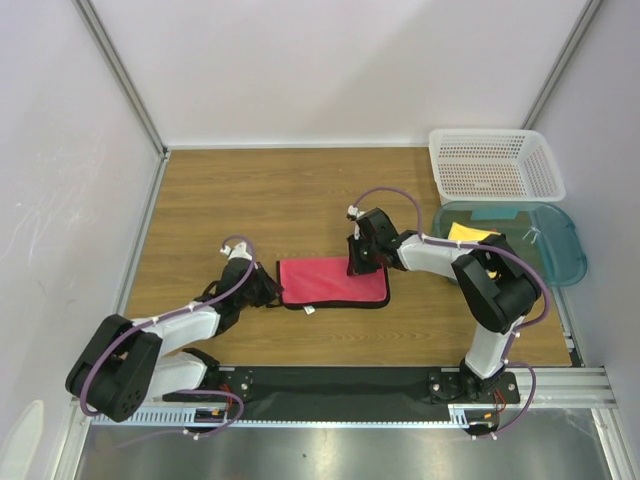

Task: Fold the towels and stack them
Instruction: Fold the towel

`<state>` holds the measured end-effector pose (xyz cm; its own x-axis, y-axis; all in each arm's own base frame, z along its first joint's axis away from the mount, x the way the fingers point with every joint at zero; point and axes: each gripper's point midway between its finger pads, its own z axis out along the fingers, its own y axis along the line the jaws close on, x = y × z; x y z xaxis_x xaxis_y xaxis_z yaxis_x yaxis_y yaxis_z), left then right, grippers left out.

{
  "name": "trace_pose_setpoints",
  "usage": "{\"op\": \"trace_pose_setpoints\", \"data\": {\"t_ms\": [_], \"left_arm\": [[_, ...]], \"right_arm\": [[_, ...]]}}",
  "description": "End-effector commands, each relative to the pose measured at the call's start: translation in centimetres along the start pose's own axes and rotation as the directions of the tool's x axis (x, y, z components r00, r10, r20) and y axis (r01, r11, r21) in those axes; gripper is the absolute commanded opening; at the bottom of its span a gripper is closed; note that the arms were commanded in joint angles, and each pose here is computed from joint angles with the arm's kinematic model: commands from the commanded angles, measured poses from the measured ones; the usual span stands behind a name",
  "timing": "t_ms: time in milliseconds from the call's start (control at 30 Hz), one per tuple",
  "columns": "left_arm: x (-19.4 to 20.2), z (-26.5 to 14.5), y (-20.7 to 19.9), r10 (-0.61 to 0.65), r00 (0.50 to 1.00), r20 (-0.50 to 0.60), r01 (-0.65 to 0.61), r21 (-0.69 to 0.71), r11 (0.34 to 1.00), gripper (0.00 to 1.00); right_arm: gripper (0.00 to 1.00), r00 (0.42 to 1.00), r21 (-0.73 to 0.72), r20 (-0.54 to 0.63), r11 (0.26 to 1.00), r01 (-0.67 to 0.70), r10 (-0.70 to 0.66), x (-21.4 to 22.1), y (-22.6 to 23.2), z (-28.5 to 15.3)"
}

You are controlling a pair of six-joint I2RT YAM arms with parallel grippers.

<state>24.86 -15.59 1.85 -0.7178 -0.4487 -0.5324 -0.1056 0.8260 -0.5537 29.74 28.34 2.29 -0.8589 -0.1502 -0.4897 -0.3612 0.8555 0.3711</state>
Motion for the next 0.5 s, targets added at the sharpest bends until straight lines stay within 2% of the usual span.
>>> {"op": "trace_pose_setpoints", "data": {"t_ms": [0, 67, 267, 300, 467], "left_arm": [[-1.6, 0.0, -0.4, 0.033, 0.996, 0.077, -0.035, 0.025, 0.999, 0.10], [-2.3, 0.0, -0.8, 0.040, 0.993, 0.115, -0.046, 0.045, 0.998, 0.00], [-4.2, -1.1, -1.7, 0.064, 0.981, 0.186, -0.076, 0.059, 0.995, 0.00], [-5.3, -1.8, -2.2, 0.081, 0.971, 0.223, -0.097, 0.062, 0.993, 0.00], [-8.5, -4.4, -3.2, 0.182, 0.946, 0.268, -0.183, -0.023, 0.983, 0.00]], "right_arm": [[0.06, 1.000, -0.032, 0.009, 0.999, 0.001, -0.001, -0.1, 0.9, 0.6], [0.06, 1.000, -0.032, 0.009, 0.999, 0.004, -0.004, -0.1, 1.2, 0.7], [0.06, 1.000, -0.019, 0.000, 1.000, -0.004, 0.004, 0.2, 1.3, 1.3], [0.06, 1.000, -0.019, -0.002, 1.000, -0.013, 0.013, 0.2, 1.4, 1.4], [0.06, 0.998, -0.018, 0.017, 0.998, -0.052, 0.052, -0.1, 2.2, 2.0]]}}
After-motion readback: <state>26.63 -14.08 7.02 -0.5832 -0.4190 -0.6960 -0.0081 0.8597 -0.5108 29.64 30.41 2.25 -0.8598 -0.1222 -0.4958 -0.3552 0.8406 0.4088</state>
